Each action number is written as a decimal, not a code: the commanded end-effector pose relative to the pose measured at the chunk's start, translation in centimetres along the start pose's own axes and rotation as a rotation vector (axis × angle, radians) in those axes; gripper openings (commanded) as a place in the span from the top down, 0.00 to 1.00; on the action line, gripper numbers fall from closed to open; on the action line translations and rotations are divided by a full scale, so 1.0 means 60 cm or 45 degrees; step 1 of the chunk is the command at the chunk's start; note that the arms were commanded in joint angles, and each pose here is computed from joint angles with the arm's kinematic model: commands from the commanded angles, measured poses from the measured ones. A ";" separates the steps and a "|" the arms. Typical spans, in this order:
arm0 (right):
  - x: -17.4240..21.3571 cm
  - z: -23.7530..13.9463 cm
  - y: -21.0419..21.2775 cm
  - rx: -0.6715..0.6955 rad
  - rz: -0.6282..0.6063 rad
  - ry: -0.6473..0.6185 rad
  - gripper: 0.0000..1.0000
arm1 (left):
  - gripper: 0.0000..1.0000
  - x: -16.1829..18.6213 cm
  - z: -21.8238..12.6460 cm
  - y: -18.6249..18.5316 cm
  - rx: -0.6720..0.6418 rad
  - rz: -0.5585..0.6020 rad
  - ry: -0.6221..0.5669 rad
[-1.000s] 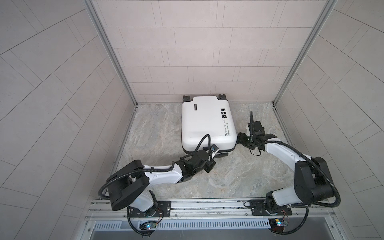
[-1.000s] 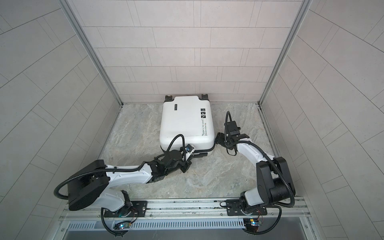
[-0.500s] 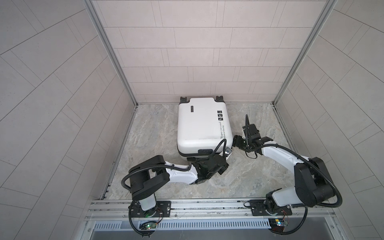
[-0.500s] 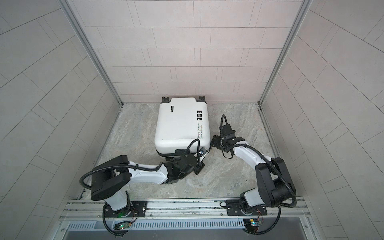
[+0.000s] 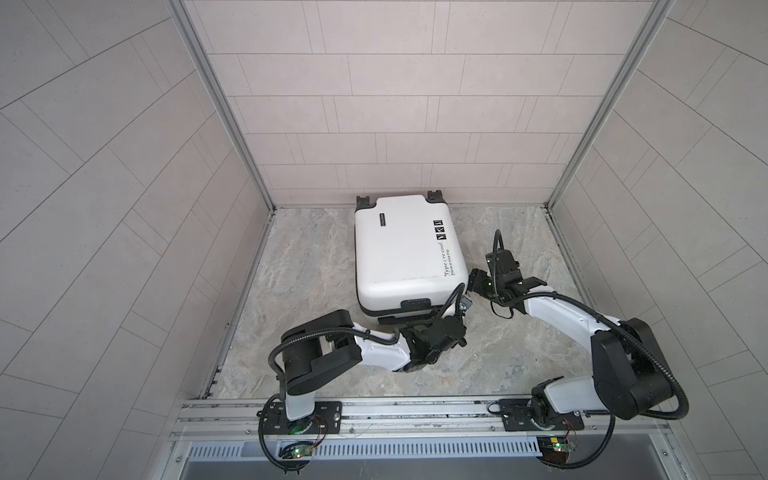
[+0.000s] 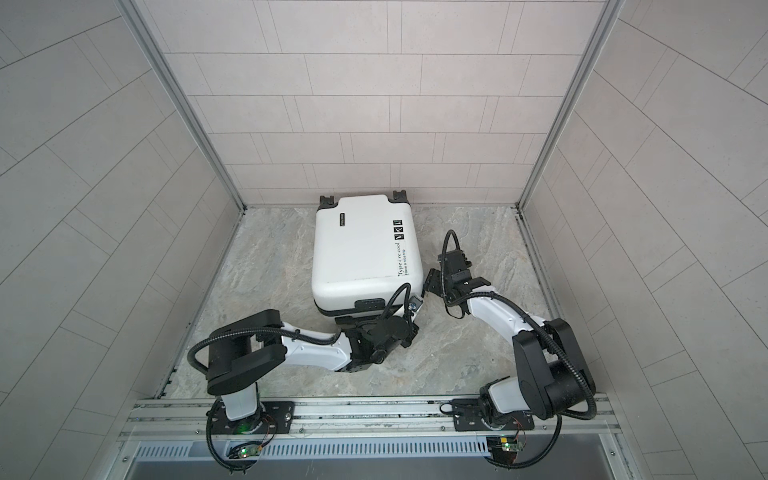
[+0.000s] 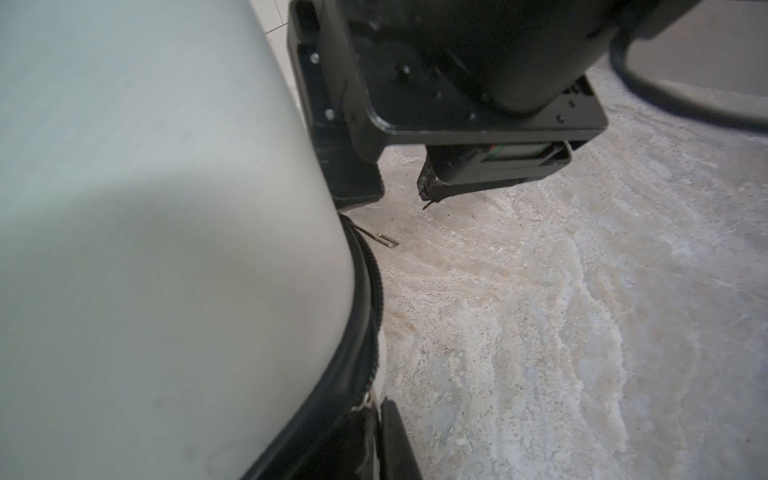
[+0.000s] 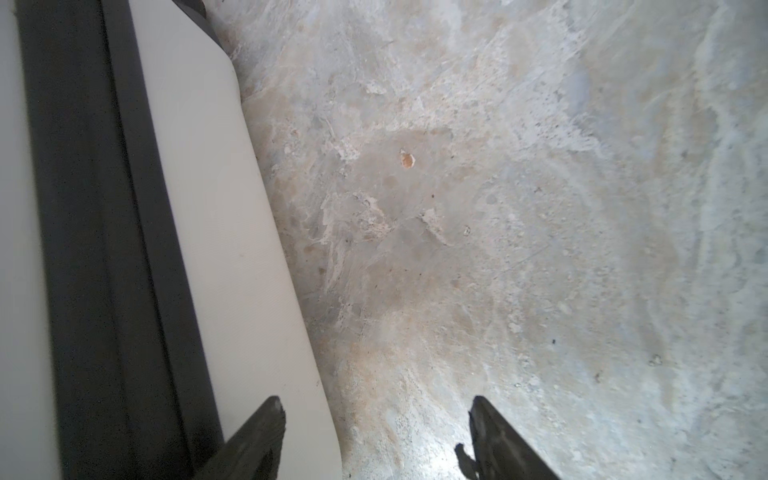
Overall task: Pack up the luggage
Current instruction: 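Drag the zipper pull around the near corner with the left gripper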
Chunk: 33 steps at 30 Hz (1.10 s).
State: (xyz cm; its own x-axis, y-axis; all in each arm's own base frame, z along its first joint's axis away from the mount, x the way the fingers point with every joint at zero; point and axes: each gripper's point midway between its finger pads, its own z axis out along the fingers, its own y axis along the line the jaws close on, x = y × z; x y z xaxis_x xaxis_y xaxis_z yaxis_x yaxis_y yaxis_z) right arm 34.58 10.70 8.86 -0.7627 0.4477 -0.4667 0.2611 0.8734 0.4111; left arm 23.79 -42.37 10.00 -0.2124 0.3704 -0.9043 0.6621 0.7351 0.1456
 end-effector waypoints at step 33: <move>0.077 -0.166 0.020 -0.282 -0.286 0.030 0.23 | 0.34 0.032 -0.232 0.208 -0.346 -0.711 0.017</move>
State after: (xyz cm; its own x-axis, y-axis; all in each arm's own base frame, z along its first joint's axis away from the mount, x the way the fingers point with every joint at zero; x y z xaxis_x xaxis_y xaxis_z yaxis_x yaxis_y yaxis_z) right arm 25.91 11.26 14.76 -0.8046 0.2430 -0.5418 -0.0312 0.8939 0.4472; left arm 20.85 -27.00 17.46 -0.4313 -0.0780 -0.8988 0.3271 0.9149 -0.2364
